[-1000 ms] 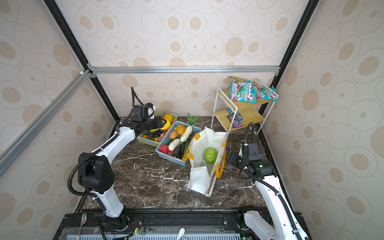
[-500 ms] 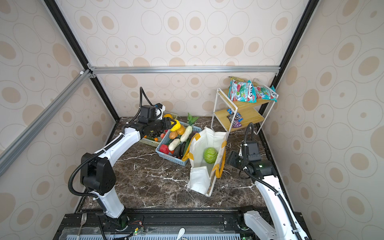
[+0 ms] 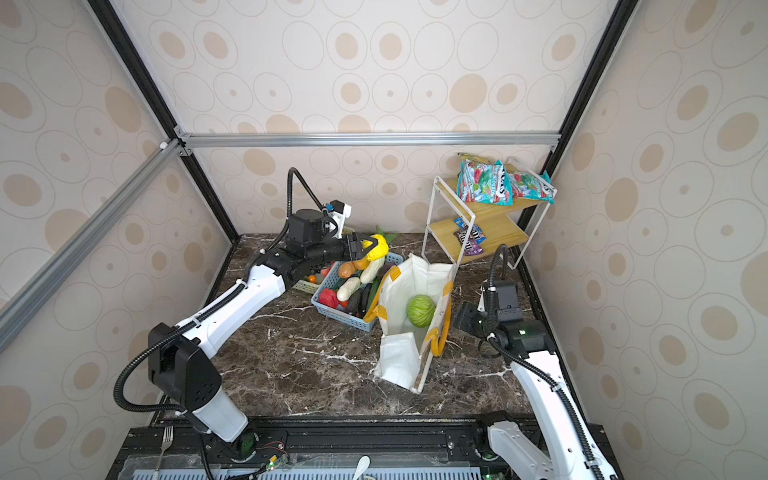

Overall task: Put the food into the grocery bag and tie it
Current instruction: 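Lift the yellow bell pepper and carry it over the white bag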

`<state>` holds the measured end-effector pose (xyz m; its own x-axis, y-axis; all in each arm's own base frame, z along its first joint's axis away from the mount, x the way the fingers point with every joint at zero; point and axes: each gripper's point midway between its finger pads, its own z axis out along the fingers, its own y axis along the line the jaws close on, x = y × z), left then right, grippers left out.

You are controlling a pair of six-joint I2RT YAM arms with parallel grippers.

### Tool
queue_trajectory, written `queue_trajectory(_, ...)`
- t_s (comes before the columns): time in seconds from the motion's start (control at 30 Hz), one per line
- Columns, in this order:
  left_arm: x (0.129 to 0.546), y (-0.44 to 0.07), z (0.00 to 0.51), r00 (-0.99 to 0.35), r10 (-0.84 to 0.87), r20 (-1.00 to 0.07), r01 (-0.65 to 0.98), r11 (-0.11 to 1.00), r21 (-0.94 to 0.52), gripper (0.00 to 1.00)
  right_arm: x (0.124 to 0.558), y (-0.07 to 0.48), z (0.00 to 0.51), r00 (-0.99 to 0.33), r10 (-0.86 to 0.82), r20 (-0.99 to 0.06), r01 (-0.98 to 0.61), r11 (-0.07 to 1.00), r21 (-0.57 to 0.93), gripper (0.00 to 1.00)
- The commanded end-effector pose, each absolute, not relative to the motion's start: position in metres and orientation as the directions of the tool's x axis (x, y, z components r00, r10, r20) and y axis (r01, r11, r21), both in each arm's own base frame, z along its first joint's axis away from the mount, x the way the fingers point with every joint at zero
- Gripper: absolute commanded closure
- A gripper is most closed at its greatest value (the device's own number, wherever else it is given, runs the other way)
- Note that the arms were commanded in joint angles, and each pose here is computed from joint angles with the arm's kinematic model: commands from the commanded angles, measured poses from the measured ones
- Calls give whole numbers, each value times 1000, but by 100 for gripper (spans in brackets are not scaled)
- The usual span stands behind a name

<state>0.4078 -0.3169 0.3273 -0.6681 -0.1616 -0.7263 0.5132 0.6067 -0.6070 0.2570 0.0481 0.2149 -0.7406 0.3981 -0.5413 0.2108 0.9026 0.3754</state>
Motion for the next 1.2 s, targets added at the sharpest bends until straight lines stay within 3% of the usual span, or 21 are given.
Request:
queue_trajectory(0.0, 397, -328, 341, -658, -177, -732, 537, 571, -621, 48, 259, 53, 235, -724, 392, -568, 166, 898, 407, 31)
queue_trajectory(0.33, 376, -368, 333, -667, -121, -735, 568, 556, -607, 48, 281, 73, 251, -728, 382, -569, 85, 874, 478, 53)
queue_trajectory(0.6, 373, -392, 325, -669, -75, -739, 582, 565, -584, 48, 304, 82, 240, -744, 385, -547, 77, 862, 501, 66)
queue_trajectory(0.77, 375, -405, 313, -670, -32, -742, 585, 593, -553, 49, 314, 86, 233, -755, 386, -530, 76, 854, 514, 73)
queue_trajectory(1.17, 372, -431, 280, -645, 104, -757, 614, 661, -432, 49, 318, 87, 223, -766, 385, -514, 86, 854, 513, 99)
